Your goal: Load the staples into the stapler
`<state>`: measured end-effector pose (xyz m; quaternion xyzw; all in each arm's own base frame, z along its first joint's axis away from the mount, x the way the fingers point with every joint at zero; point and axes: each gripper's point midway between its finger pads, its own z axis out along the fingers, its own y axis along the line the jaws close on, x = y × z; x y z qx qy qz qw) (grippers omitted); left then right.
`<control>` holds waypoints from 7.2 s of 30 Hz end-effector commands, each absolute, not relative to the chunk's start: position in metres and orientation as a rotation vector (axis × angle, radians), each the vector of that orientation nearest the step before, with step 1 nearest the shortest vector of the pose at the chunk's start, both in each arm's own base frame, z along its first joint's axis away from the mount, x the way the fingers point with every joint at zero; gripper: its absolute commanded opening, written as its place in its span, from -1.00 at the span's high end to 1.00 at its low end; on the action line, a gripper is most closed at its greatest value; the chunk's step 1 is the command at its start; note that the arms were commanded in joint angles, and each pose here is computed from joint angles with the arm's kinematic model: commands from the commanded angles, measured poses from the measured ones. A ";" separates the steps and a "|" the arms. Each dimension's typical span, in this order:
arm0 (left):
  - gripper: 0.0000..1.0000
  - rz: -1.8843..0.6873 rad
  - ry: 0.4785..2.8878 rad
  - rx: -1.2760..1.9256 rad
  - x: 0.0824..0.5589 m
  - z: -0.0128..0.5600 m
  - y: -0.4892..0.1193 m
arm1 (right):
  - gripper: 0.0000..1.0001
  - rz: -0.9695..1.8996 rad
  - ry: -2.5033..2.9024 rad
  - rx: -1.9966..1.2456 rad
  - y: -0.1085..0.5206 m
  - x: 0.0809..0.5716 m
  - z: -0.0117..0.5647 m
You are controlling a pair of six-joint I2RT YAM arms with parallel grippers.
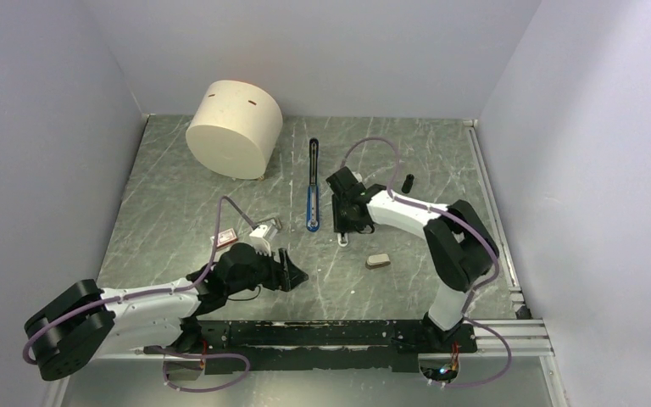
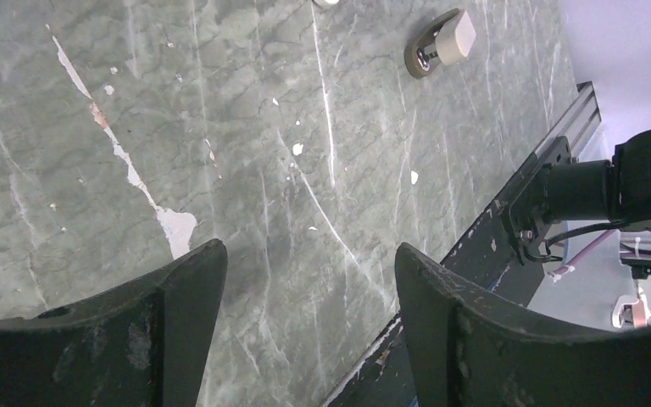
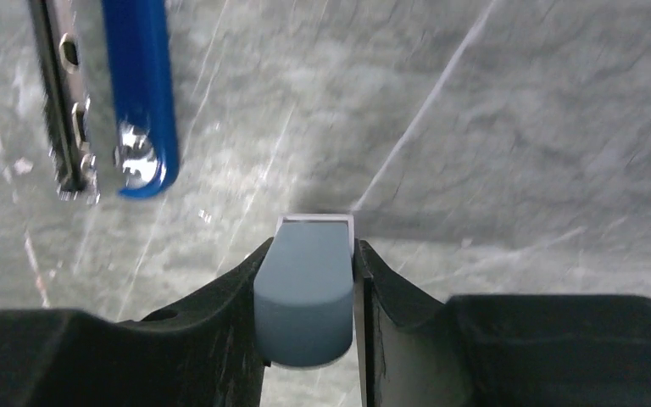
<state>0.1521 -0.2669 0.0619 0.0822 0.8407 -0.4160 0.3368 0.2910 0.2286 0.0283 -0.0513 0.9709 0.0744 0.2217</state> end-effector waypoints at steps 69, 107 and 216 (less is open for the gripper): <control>-0.61 -1.150 2.082 0.208 0.157 0.094 -0.275 | -0.78 0.177 2.562 0.720 0.126 0.214 0.029; -0.61 -1.101 2.231 0.147 0.150 0.058 -0.268 | 0.05 0.323 2.726 -0.013 0.233 0.184 0.029; 0.90 -1.106 2.111 0.433 0.142 0.058 -0.274 | 0.68 1.095 2.716 -0.184 0.285 0.171 0.083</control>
